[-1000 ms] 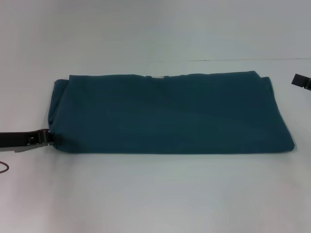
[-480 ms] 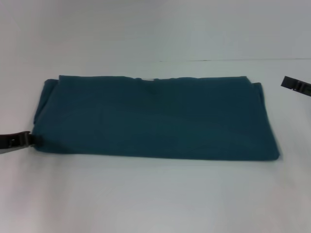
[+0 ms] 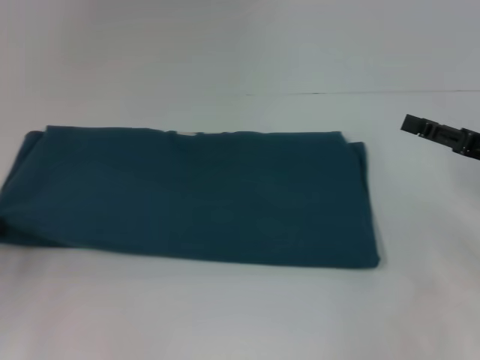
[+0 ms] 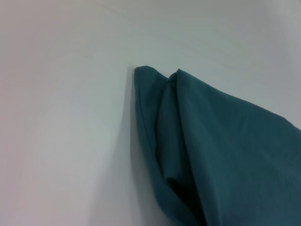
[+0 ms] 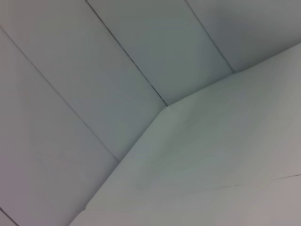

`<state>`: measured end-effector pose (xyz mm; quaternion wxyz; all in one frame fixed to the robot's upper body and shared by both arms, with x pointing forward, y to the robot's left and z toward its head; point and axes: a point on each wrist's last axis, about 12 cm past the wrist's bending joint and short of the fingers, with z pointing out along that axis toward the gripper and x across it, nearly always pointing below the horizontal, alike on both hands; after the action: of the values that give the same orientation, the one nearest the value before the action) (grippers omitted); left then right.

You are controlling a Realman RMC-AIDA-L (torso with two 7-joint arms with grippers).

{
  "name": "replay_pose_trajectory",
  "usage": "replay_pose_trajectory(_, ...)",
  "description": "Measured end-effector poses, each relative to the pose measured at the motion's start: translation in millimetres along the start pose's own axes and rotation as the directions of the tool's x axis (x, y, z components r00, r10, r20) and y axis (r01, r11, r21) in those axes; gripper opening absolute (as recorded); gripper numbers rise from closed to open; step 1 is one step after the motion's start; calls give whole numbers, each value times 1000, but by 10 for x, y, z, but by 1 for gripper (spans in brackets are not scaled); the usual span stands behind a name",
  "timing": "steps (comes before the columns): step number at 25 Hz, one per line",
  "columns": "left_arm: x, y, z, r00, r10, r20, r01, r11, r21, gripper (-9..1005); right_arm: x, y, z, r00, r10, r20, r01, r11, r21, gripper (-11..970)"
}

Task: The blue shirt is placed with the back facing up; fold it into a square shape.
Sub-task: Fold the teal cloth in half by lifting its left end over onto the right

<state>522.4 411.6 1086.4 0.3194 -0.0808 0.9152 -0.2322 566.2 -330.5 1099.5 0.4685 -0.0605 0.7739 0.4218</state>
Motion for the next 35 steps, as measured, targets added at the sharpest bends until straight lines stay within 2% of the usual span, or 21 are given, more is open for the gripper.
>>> replay_pose_trajectory(10, 175, 379, -424, 996, -64, 63, 73, 988, -135, 9, 25, 58, 185, 999, -16, -35, 16, 1000, -11, 703)
replay_pose_trajectory(15, 204, 438, -484, 995, -74, 64, 83, 984, -157, 10, 29, 64, 201, 999, -13, -36, 13, 1000, -14, 703)
replay_pose_trajectory(18, 158, 353, -448, 996, -62, 57, 67, 992, -107, 11, 30, 63, 200, 999, -13, -36, 12, 1000, -14, 703)
replay_pose_trajectory(22, 24, 60, -356, 998, -8, 65, 3, 997, 74, 12, 58, 47, 150, 999, -7, -38, 6, 1000, -11, 703)
replay_pose_trajectory(23, -38, -85, -320, 997, 23, 77, -35, 987, 155, 12, 64, 41, 129, 999, -5, -39, 5, 1000, -10, 703)
replay_pose_trajectory(24, -38, -85, -320, 997, 23, 77, -35, 987, 155, 12, 73, 36, 106, 999, -5, -39, 5, 1000, -11, 703)
replay_pose_trajectory(26, -187, -542, -196, 987, 106, 118, -143, 918, 370, 12, 97, 29, 49, 999, -7, -38, 7, 1000, -16, 704)
replay_pose_trajectory(28, -260, -754, -122, 980, 137, 141, -186, 876, 445, 13, 122, 17, -2, 999, -10, -36, 9, 1000, -15, 704)
replay_pose_trajectory(31, -361, -1218, 101, 967, 197, 164, -255, 787, 562, 13, 148, -6, -78, 999, -12, -37, 12, 1000, -7, 703)
replay_pose_trajectory(35, -318, -1756, 507, 959, 249, 136, -274, 688, 672, 14, 154, -32, -171, 999, -22, -41, 22, 1000, -4, 701)
